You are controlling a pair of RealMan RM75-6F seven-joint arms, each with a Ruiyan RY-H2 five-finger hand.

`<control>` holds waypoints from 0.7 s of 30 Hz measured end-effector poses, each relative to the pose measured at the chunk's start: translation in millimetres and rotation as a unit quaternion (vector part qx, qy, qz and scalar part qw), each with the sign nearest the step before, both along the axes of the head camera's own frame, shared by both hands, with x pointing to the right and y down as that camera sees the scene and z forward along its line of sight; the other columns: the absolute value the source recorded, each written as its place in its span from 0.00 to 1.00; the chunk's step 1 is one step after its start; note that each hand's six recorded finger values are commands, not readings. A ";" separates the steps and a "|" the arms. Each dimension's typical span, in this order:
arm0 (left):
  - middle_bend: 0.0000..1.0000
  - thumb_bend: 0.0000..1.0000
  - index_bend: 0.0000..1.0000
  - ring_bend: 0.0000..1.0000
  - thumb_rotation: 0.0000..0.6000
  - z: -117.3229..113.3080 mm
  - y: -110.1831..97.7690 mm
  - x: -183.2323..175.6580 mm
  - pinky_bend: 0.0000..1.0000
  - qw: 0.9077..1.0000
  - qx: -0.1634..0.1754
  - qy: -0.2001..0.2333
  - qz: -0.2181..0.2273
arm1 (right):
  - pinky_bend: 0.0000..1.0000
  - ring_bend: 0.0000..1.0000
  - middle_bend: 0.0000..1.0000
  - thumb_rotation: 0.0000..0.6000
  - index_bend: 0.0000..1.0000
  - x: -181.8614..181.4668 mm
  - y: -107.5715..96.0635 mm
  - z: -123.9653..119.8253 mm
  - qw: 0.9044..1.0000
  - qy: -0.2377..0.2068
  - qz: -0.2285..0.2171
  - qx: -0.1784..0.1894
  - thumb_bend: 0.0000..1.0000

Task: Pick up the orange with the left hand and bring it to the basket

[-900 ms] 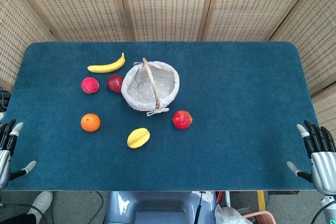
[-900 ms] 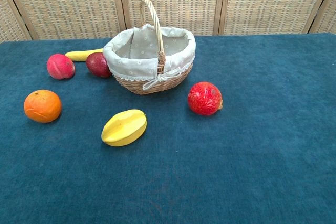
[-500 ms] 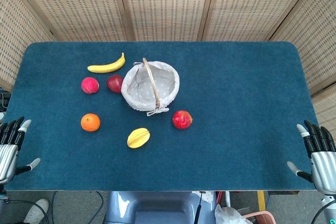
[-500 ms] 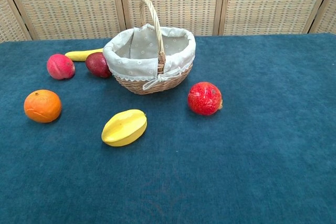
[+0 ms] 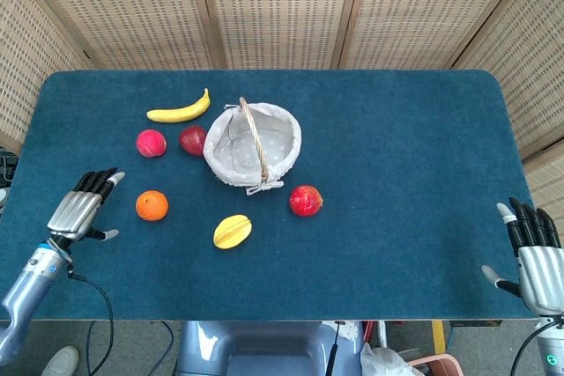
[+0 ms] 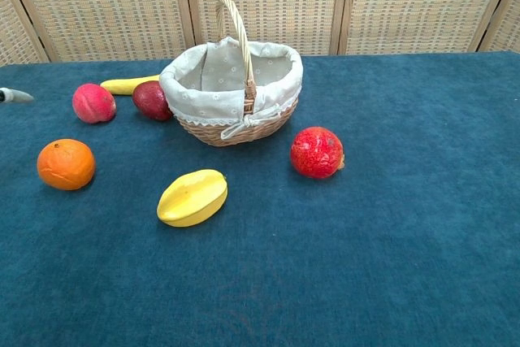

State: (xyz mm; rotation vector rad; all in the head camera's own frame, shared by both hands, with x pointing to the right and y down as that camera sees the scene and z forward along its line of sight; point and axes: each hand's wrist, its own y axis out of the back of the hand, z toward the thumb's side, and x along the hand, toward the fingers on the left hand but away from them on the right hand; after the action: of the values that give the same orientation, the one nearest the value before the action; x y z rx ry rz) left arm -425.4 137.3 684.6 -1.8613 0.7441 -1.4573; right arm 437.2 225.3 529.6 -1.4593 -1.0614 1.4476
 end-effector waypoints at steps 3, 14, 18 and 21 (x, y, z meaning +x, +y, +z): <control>0.00 0.00 0.00 0.00 1.00 14.0 -11.7 18.2 0.04 1.000 -0.001 0.022 0.009 | 0.00 0.00 0.00 1.00 0.00 0.6 -0.7 1.9 1.000 0.003 0.002 -0.002 0.00; 0.28 0.09 0.34 0.23 1.00 40.3 -15.5 51.5 0.40 0.997 -0.042 0.044 0.038 | 0.00 0.00 0.00 1.00 0.00 0.7 -0.9 3.7 1.000 0.005 0.004 -0.003 0.00; 0.42 0.14 0.49 0.37 1.00 39.8 -22.5 51.7 0.51 0.998 -0.020 0.042 0.031 | 0.00 0.00 0.00 1.00 0.00 1.3 -1.3 4.1 1.000 0.003 0.004 -0.004 0.00; 0.47 0.16 0.56 0.42 1.00 38.9 -27.9 52.3 0.54 0.999 -0.005 0.048 0.023 | 0.00 0.00 0.00 1.00 0.00 1.5 -1.7 4.3 1.000 0.002 0.005 -0.004 0.00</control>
State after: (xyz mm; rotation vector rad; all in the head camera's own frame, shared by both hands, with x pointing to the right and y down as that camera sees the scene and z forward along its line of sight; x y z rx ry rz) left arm -373.1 109.4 723.5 -1.9532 0.7363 -1.3539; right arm 438.7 223.6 534.0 -1.4584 -1.0614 1.4629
